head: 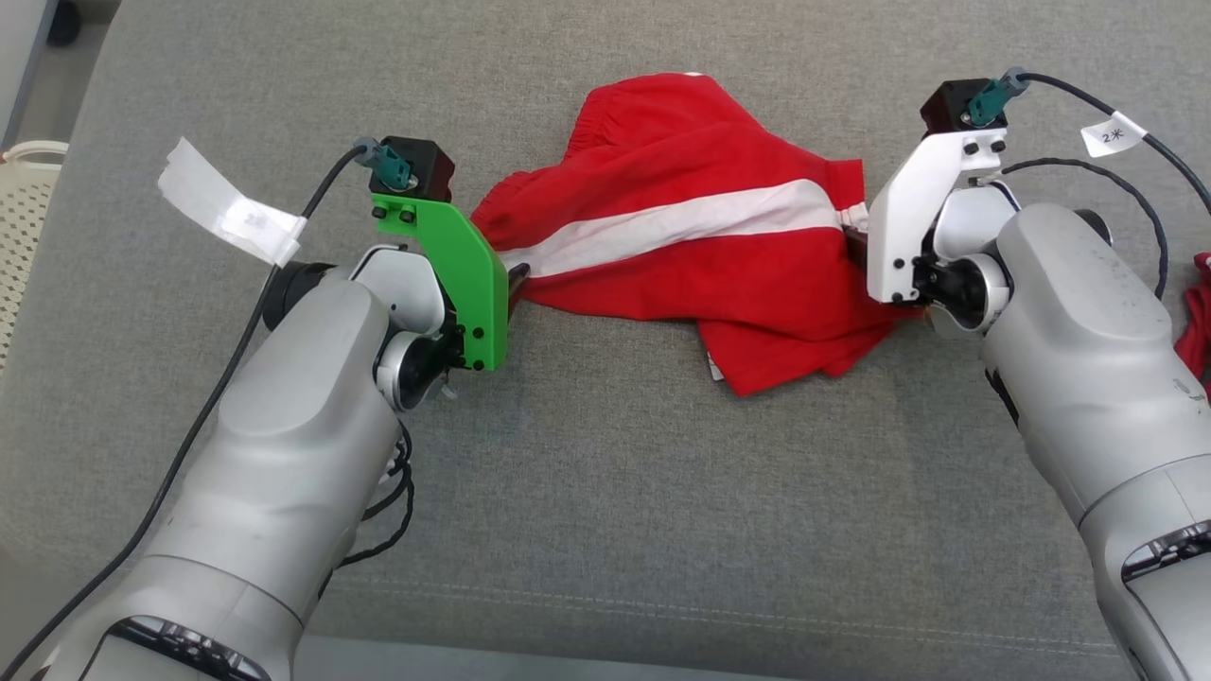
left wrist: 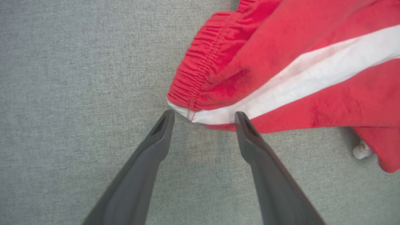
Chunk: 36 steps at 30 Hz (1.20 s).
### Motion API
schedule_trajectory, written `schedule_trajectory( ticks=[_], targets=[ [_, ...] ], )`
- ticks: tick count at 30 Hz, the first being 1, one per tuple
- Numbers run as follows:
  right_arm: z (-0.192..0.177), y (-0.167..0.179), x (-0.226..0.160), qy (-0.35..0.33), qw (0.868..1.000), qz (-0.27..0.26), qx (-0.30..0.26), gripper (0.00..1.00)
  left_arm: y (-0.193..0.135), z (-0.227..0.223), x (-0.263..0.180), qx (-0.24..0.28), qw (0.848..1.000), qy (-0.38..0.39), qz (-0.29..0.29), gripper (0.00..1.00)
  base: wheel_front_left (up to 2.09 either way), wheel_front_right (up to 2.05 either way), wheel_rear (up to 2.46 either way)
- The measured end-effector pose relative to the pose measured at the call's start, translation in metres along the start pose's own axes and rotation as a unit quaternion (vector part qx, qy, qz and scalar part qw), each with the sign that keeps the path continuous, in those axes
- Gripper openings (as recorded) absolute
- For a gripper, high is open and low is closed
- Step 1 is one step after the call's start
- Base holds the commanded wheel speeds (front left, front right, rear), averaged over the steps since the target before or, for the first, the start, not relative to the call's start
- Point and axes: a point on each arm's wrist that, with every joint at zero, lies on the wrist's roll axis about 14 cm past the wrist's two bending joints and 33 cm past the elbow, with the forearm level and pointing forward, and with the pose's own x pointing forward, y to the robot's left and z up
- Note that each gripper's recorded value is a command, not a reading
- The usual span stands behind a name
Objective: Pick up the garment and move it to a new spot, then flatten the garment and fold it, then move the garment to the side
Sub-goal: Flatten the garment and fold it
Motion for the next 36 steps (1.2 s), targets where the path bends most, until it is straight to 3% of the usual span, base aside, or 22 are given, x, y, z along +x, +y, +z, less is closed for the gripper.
schedule_trajectory(
  ticks=[9,21,22,23,24,25,26,36],
  targets=[
    [0.012,-0.02,-0.011,-0.015,1.0,-0.025,-0.002,1.0,-0.003,0.001,0.0,-0.001,1.0,-0.003,-0.004,1.0,0.0,0.0,0.0],
    [-0.001,-0.002,-0.001,0.007,1.0,-0.006,-0.001,0.97,0.001,-0.003,0.002,-0.004,1.0,0.006,0.0,1.0,0.0,0.0,0.0],
    [-0.001,-0.002,-0.001,0.008,1.0,-0.006,-0.001,0.85,0.001,-0.004,0.002,-0.004,1.0,0.005,0.0,0.8,0.0,0.0,0.0],
    [-0.002,-0.002,0.0,0.01,1.0,-0.006,-0.001,0.47,0.001,-0.004,0.002,-0.004,1.0,0.006,-0.001,0.49,0.0,0.0,0.0],
    [-0.002,-0.002,-0.001,0.011,1.0,-0.007,-0.002,0.25,0.0,-0.005,0.002,-0.005,1.0,0.009,-0.003,0.36,0.0,0.0,0.0],
    [-0.002,-0.002,-0.001,0.011,1.0,-0.007,-0.003,0.0,-0.001,-0.005,0.002,-0.005,1.0,0.01,-0.005,0.13,0.0,0.0,0.0],
    [-0.002,-0.002,-0.001,0.012,1.0,-0.008,-0.004,0.0,-0.001,-0.005,0.002,-0.004,1.0,0.01,-0.005,0.0,0.0,0.0,0.0],
    [0.002,-0.008,-0.005,0.001,1.0,-0.016,-0.01,0.0,0.0,0.005,0.0,0.005,1.0,-0.018,-0.003,0.0,0.0,0.0,0.0]
  ],
)
